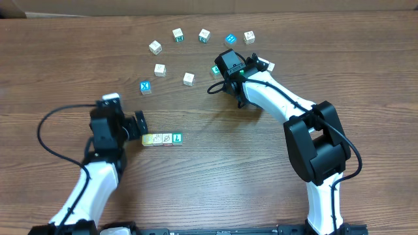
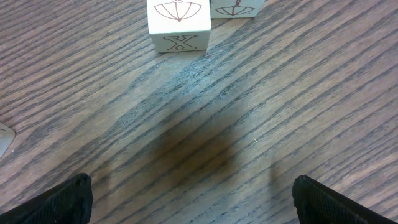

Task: Form a horizontal line
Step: 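Swing the left gripper down to the row's left end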

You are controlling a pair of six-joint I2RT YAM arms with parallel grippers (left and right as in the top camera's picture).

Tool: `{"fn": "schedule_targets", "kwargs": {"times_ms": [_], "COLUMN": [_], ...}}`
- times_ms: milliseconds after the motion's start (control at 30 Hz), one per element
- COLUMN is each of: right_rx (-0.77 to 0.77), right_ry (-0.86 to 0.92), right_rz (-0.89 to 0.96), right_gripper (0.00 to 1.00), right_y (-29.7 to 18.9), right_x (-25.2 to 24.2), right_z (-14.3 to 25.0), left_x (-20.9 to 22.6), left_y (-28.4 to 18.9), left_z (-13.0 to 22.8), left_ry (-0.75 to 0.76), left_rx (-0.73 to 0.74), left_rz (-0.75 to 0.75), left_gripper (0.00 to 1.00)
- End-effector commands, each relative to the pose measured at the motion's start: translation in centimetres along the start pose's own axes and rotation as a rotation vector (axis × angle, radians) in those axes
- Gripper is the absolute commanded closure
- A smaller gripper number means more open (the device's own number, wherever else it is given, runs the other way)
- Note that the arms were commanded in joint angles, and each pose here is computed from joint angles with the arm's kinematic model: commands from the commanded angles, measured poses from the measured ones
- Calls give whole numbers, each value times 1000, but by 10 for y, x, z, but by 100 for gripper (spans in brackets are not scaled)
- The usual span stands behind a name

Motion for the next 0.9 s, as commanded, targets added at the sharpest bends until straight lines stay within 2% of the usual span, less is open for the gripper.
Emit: {"fn": "schedule_targets", "kwargs": {"times_ms": [0,533,700,867], "right_rx": [-22,-22,-22,-22], "right_ry": [15,15,14,15], "right_rz": [-14,-14,-14,-14], "right_gripper": [0,0,0,0], "right_y": [-9,-9,-9,-9], "right_x": [-1,-1,-1,-1], "right_z": [-5,-5,-5,-5], "left_x": [-9,-15,-14,-15], "left_y": [-7,-22,-27,-29], "left_z": [15,91,92,100], "left_ry": [96,92,91,93], "left_rx": [-29,-41,-68,-22], "left_rz": [26,58,58,63], "left_gripper": [0,0,0,1]}}
Point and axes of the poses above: each gripper's point midway between its finger pads, its own y axis out along the fingers, its own x axis along the line the jaws close on, z = x × y, the point moved 10 cm from there along -y, back along the fingers, and after that the axes turned 11 degrees about y, right-handed, at the moved point
